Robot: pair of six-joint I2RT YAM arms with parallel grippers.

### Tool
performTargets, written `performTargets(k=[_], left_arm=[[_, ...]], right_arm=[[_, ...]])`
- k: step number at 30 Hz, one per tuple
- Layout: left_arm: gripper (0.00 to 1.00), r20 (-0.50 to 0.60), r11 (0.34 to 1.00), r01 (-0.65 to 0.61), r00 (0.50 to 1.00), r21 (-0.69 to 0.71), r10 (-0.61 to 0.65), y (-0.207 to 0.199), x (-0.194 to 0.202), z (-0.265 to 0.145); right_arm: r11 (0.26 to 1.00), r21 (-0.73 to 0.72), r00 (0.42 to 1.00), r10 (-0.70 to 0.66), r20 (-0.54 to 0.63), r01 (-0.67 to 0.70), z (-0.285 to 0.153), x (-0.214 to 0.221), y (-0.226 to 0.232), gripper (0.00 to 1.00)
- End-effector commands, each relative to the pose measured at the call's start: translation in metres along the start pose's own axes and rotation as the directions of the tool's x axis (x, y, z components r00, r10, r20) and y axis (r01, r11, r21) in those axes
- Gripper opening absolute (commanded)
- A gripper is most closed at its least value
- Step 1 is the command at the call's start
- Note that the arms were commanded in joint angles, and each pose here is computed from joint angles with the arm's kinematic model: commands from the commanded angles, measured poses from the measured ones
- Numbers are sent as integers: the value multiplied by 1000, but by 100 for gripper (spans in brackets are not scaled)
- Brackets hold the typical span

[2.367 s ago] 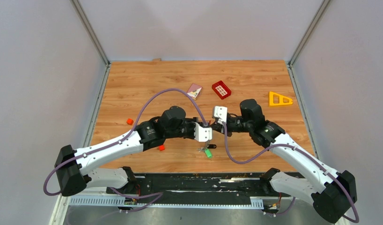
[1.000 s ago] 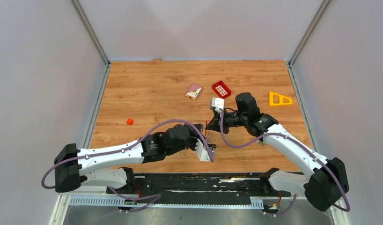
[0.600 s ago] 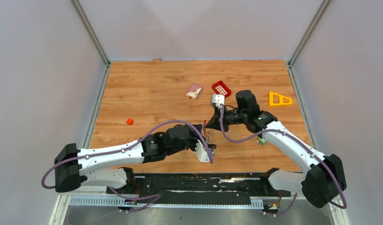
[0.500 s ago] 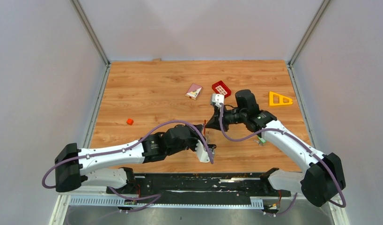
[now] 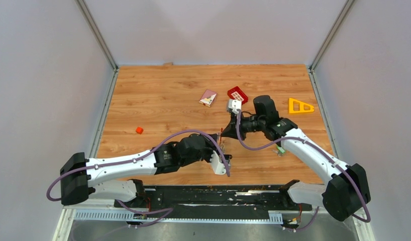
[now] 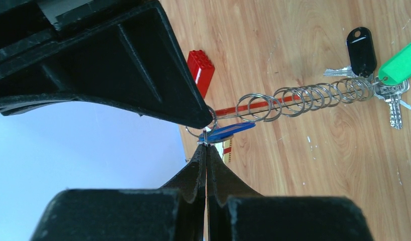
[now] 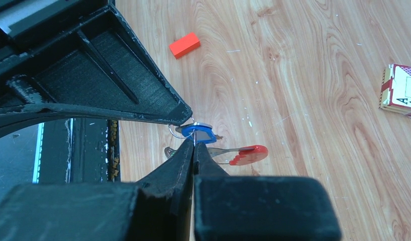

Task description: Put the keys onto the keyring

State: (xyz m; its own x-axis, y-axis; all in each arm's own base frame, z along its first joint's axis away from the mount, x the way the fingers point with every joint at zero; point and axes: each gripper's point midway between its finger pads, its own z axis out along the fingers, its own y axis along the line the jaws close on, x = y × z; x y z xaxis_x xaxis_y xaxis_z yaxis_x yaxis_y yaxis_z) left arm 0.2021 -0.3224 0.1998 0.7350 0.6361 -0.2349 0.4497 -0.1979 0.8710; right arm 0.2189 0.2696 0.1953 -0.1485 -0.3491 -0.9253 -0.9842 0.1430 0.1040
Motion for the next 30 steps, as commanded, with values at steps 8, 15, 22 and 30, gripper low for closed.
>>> performTargets(k=[8, 15, 22, 30], left_arm=[[0, 22, 998, -35, 999, 49, 34, -2, -7, 1], [0, 65, 996, 53, 996, 65, -57, 5, -12, -1], [0, 103, 984, 155, 981, 91, -164, 17, -13, -4], [0, 106, 978, 184, 975, 102, -195, 16, -12, -1]], right_arm=[[997, -64, 996, -24, 87, 30, -8, -35, 10, 0], [998, -58, 994, -30, 105, 36, -13, -39, 11, 0], [997, -59, 992, -34, 124, 41, -17, -46, 13, 0], [997, -56, 988, -41, 147, 50, -22, -52, 16, 0]])
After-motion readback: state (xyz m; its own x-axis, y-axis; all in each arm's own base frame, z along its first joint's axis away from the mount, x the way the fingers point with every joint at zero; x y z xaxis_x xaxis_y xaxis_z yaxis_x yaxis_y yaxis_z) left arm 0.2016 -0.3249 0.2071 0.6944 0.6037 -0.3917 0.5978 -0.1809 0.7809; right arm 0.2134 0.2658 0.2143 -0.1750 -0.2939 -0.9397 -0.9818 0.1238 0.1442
